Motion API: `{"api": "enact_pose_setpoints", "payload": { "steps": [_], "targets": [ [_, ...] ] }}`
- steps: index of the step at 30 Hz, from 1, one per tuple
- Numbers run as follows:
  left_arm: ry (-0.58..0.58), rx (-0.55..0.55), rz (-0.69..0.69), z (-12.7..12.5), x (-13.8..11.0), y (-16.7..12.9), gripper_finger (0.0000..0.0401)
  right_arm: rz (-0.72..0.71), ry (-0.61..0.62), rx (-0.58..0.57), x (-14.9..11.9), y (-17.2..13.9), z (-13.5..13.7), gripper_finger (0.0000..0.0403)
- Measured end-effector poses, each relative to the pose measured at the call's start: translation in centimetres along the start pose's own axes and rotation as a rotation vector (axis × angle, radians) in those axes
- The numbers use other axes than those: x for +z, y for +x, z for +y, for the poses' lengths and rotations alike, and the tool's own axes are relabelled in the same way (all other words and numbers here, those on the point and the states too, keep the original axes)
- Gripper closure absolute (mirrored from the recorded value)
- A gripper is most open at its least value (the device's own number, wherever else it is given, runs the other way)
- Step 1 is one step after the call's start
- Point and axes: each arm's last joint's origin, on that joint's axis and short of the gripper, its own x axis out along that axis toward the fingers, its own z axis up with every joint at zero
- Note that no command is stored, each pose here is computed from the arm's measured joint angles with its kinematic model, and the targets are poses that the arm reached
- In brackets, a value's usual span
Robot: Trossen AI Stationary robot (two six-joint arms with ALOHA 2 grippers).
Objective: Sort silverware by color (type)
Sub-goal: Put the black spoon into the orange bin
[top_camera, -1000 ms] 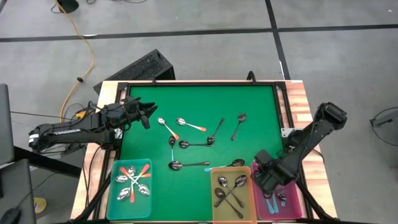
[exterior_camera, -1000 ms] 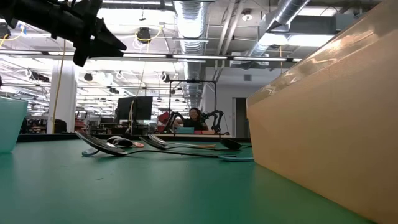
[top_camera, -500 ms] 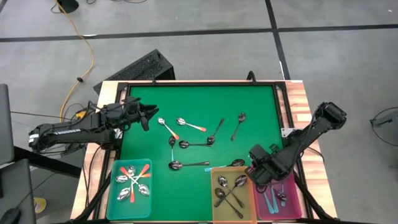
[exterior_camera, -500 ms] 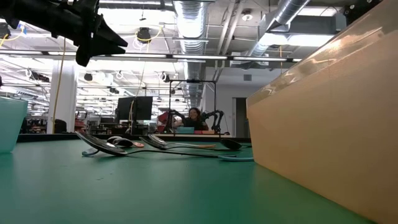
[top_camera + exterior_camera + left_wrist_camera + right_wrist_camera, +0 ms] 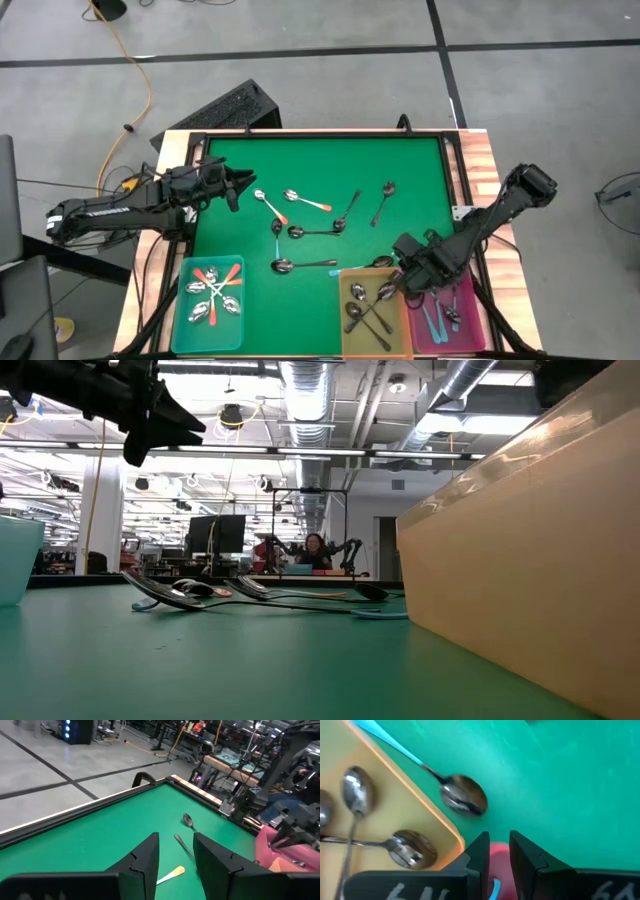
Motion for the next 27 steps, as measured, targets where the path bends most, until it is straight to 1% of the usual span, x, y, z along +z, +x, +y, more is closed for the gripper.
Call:
{"api": "enact_pose_setpoints", "payload": {
  "steps": [4,6,9,11,15,18,22,25,27],
  "targets": [
    [-0.005,-0.035,0.004,-0.3,0.6,-0.2,0.0296,-0.031,-0.085,0.035,2.5,-1.0,0.3,0.032],
    [-0.014,-0.049,-0.015,-0.5,1.2,-0.4,0.0296,-0.095,-0.157,0.038,3.8,-1.7,0.4,0.032],
    [-0.016,-0.05,-0.045,-0.7,2.2,-0.7,0.0296,-0.229,-0.271,0.036,6.1,-2.5,0.7,0.032],
    [-0.014,-0.05,-0.065,-0.8,2.8,-0.8,0.0296,-0.286,-0.336,0.046,7.7,-3.1,0.8,0.032],
    [-0.018,-0.039,-0.087,-0.6,3.5,-0.9,0.0296,-0.382,-0.426,0.059,11.1,-3.5,-0.2,0.032],
    [-0.006,-0.033,-0.07,-0.2,3.4,-0.9,0.0296,-0.425,-0.453,0.072,13.6,-3.7,-1.8,0.032],
    [-0.006,-0.021,-0.032,0.2,3.2,-0.8,0.0296,-0.459,-0.429,0.18,16.6,-3.8,-4.0,0.032],
    [0.041,-0.033,-0.01,0.3,3.0,-0.8,0.0296,-0.498,-0.416,0.311,18.6,-3.6,-4.8,0.032],
    [0.067,-0.033,-0.009,0.3,3.0,-0.7,0.0296,-0.525,-0.421,0.414,20.0,-3.1,-4.8,0.032]
  ]
}}
